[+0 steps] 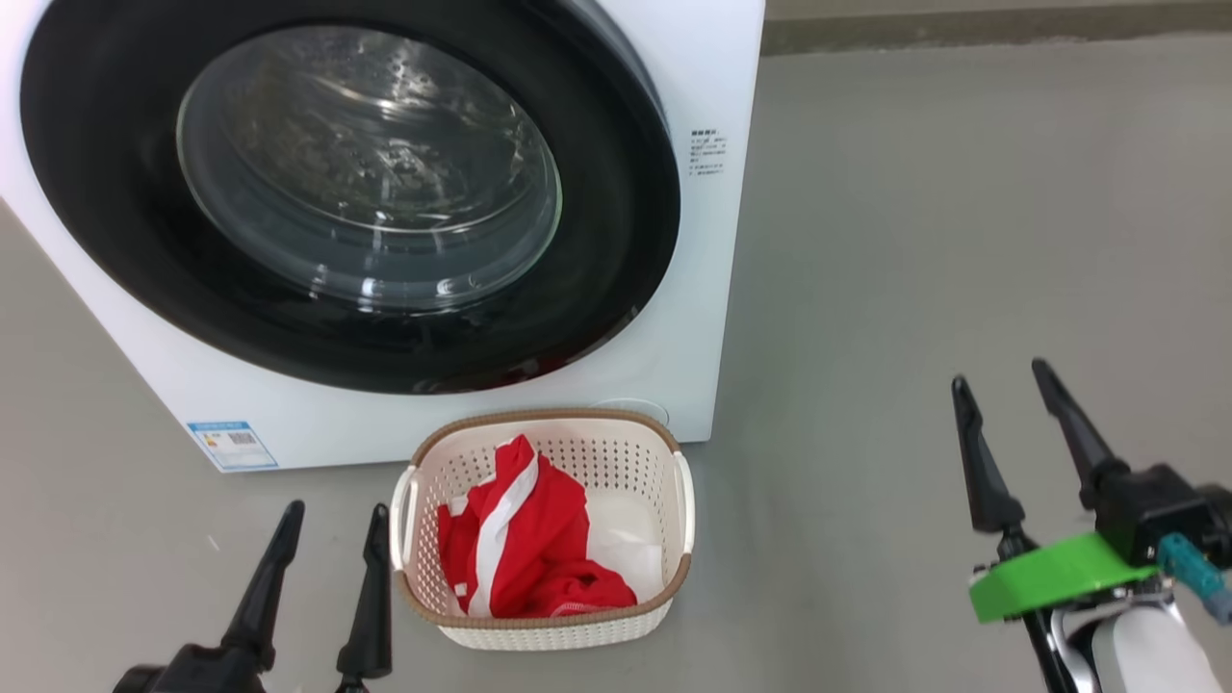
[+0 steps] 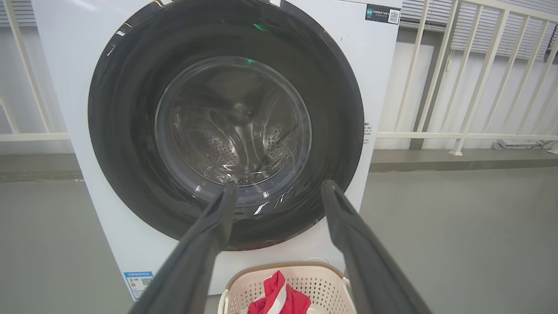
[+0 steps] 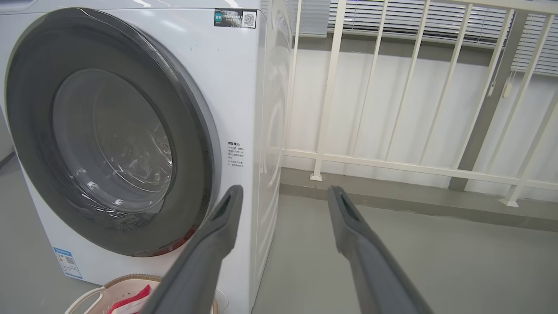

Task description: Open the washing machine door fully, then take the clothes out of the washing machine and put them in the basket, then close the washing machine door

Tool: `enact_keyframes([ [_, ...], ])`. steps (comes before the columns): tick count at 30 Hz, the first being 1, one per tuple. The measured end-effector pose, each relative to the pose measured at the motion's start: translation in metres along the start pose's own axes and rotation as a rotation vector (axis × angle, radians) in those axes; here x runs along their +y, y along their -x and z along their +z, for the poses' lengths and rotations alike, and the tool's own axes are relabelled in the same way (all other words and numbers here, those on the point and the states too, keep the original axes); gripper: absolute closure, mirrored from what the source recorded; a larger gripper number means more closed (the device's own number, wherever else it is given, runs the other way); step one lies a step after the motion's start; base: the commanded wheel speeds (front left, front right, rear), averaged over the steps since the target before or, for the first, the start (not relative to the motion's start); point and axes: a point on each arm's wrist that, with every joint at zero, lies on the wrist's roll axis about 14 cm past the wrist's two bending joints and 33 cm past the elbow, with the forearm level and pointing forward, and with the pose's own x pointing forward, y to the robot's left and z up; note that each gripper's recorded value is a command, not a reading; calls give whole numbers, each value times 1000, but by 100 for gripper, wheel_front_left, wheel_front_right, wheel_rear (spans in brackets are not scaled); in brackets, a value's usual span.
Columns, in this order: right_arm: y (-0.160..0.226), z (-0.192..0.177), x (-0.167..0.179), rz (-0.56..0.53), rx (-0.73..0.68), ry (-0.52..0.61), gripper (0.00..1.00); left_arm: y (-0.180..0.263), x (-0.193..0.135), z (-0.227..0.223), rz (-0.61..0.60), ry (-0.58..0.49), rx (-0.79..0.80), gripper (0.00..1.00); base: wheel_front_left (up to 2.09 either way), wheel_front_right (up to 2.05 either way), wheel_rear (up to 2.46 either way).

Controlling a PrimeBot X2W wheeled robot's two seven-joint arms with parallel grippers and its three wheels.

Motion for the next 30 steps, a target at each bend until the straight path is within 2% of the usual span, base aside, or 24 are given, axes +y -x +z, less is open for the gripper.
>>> enact_keyframes([
  [15,45,-11,-6,-38,42,-54,0,22,9,9,45,2,-19,0,0,0,0],
  [25,51,-13,-4,-39,49,-80,0,23,10,7,47,-6,-14,0,0,0,0],
  [26,51,-14,-4,-37,50,-81,100,24,11,7,49,-12,-13,100,0,0,0],
  [30,57,-30,-1,-42,101,-97,100,28,10,-9,58,-8,39,100,0,0,0],
])
